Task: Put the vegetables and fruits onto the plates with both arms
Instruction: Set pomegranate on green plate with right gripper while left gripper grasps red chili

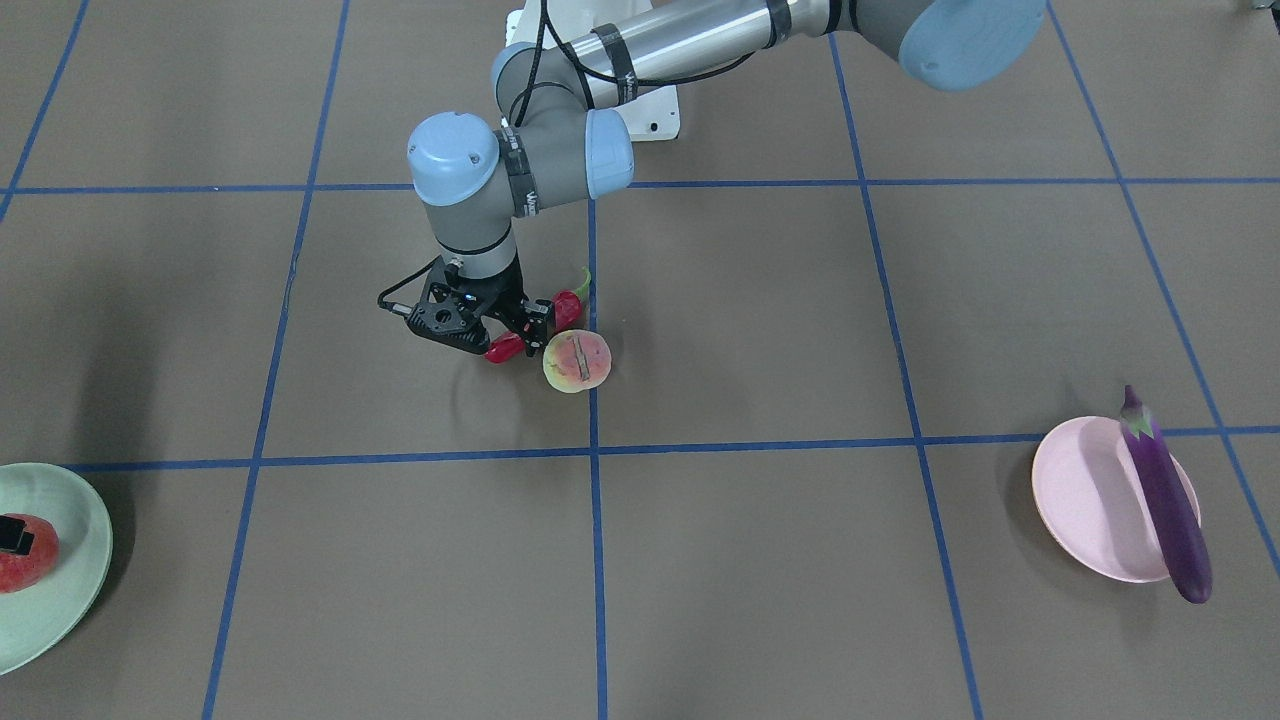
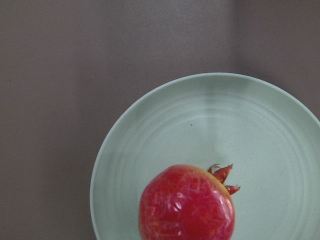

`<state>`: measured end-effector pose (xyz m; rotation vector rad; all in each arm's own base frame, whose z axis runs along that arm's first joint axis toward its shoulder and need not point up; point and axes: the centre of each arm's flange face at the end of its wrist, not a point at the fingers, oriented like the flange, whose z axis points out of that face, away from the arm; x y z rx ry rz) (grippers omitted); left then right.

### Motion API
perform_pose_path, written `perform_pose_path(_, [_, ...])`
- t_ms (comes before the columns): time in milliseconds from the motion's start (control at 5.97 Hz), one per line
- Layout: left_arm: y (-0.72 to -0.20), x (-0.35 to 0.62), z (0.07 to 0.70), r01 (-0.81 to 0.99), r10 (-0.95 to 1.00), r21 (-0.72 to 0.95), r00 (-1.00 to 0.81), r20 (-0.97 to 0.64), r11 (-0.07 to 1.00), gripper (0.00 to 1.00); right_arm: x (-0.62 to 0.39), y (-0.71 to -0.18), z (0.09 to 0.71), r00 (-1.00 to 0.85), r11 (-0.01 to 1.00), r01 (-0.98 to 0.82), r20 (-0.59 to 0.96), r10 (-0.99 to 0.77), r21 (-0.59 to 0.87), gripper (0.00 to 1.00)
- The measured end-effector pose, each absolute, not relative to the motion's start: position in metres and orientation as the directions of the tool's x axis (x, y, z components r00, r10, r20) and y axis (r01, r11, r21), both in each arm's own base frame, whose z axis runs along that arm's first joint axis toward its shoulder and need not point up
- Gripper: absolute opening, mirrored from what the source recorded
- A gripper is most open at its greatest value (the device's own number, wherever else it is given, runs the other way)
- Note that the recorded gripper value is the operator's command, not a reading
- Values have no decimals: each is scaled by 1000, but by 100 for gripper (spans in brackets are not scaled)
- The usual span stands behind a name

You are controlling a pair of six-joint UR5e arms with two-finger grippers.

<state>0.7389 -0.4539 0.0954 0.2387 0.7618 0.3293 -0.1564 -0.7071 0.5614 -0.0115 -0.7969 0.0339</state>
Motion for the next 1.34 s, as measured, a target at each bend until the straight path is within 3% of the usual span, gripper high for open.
perform_pose_path(167, [-453, 740, 96, -206, 376, 328, 676, -633, 922, 54, -154, -707, 560, 692, 999, -28, 721, 37, -25, 100])
perform_pose_path(502, [-452, 739, 94, -206, 377, 329, 674, -635, 922, 0, -148, -708, 561, 688, 999, -34, 725, 44, -28, 100])
perform_pose_path(1340, [-456, 725, 77, -193, 373, 333, 668, -645, 923, 0, -139, -708, 551, 657, 999, -37, 752, 52, -36, 100])
